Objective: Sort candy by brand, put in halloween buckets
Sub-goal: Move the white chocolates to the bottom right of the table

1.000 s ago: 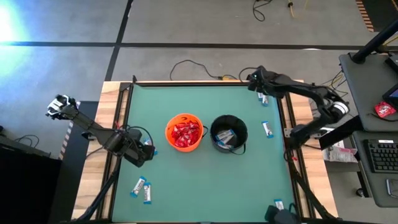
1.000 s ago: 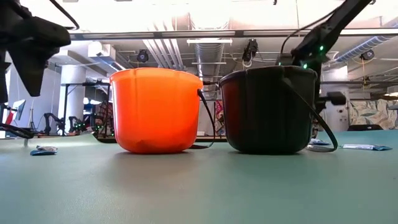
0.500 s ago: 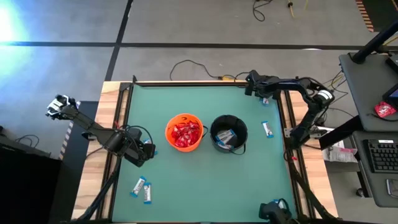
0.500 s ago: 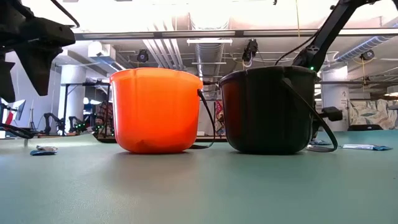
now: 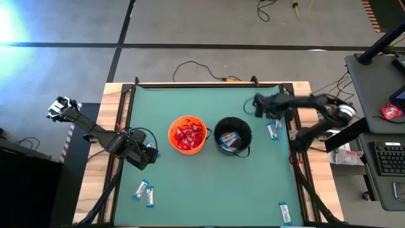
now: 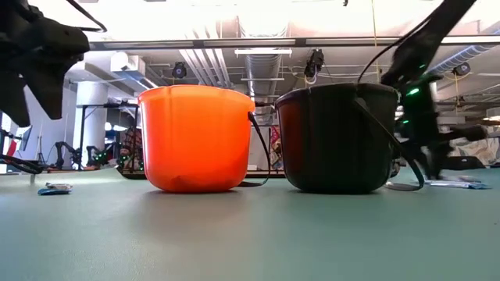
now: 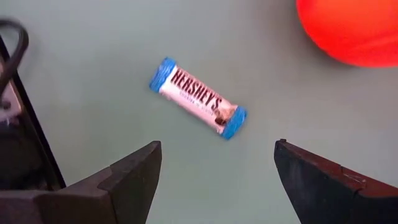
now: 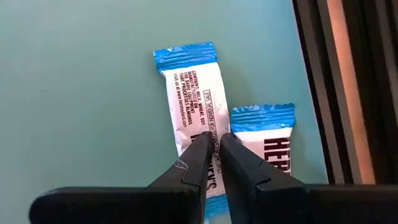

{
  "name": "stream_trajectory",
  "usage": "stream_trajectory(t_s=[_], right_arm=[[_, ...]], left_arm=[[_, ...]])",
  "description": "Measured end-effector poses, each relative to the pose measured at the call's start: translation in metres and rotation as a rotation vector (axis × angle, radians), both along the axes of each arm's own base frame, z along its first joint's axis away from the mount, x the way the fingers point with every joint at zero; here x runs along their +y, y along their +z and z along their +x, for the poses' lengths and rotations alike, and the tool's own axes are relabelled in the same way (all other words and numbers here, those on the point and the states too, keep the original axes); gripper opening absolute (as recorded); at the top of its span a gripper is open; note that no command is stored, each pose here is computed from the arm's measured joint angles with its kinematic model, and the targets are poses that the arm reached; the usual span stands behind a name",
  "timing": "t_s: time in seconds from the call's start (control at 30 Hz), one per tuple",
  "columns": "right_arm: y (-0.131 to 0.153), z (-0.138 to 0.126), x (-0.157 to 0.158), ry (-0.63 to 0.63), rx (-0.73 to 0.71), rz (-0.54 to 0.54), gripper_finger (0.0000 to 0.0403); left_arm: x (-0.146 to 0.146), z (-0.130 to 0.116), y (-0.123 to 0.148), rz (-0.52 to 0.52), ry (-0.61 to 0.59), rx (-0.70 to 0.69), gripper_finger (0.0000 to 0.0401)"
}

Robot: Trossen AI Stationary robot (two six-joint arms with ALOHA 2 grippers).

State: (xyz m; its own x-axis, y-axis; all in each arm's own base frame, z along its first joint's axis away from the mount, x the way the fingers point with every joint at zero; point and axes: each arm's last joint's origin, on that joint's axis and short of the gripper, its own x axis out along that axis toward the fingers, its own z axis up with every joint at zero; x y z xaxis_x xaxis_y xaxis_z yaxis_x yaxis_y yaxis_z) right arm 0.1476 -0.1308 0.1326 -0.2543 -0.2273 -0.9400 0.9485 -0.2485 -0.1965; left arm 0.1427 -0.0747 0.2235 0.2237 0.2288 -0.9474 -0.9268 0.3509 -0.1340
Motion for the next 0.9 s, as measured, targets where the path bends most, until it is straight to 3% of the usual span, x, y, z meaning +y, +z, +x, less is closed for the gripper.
stream_trajectory(t_s=[0.13, 0.3, 0.4, 0.57, 0.9], right_arm=[[-0.001, -0.008, 0.057, -0.022, -0.065, 0.024, 0.0034], [0.005, -0.009, 0.112, 0.037, -0.208, 0.002, 0.0033], [0.008, -0.009, 0.135, 0.048, -0.263, 0.025, 0.0033], [0.003, -0.009, 0.161, 0.155, -0.226, 0.06, 0.0033], [0.011, 0.012, 0.212, 0.384, -0.169, 0.253, 0.0033]], left_arm=[[0.001, 0.001, 0.0, 0.047, -0.037, -0.012, 0.0295], [0.002, 0.001, 0.001, 0.071, -0.045, -0.022, 0.0295], [0.002, 0.001, 0.001, 0.077, -0.047, -0.024, 0.0295], [0.002, 0.001, 0.001, 0.08, -0.045, -0.027, 0.0295], [0.002, 0.001, 0.001, 0.086, -0.053, -0.026, 0.0295]])
